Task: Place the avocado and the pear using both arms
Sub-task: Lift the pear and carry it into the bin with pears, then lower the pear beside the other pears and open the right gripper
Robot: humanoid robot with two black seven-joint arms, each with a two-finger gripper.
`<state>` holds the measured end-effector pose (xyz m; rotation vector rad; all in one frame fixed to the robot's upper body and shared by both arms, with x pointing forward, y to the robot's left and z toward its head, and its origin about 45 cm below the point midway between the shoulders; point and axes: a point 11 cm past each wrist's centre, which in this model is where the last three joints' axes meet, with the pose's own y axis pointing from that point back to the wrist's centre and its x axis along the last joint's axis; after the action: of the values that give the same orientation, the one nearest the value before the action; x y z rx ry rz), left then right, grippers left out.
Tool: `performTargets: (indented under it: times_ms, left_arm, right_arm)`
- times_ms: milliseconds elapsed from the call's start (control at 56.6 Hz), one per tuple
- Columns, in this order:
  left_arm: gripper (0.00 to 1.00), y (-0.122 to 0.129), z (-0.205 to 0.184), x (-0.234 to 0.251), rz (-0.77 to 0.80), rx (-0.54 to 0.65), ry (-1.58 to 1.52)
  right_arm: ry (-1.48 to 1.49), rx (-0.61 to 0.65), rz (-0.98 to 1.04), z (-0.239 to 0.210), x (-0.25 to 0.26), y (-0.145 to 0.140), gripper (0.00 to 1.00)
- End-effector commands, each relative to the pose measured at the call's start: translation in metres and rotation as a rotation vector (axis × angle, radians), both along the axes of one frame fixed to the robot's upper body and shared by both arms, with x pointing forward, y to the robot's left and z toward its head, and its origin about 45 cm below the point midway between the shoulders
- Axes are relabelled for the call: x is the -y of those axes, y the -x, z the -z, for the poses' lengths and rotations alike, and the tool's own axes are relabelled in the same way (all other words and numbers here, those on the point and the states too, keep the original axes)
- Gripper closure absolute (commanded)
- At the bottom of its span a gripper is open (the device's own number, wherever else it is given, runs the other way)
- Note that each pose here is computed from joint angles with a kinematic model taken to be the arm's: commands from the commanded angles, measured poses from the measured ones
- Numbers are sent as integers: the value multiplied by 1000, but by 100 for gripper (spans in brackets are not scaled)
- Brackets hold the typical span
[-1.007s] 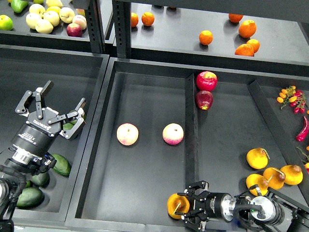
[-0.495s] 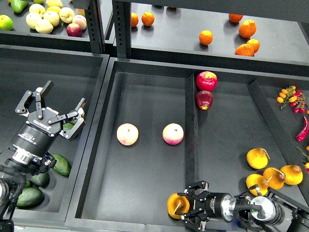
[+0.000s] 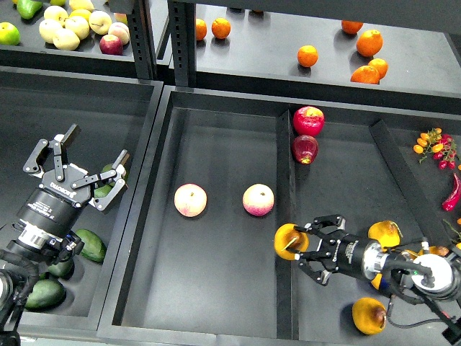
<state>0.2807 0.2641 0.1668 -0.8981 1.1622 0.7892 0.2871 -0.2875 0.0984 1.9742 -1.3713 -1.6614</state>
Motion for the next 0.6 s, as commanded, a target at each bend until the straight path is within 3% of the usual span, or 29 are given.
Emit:
performTargets:
  times_ms: [0,583]
  left_arm:
    - [1,0,0,0,1,-1,0]
    - [1,1,2,5,16,-6,1]
  right_arm:
    - [57,13,21,-7,29,-1,64]
    - [122,-117,16,27,57,55,64]
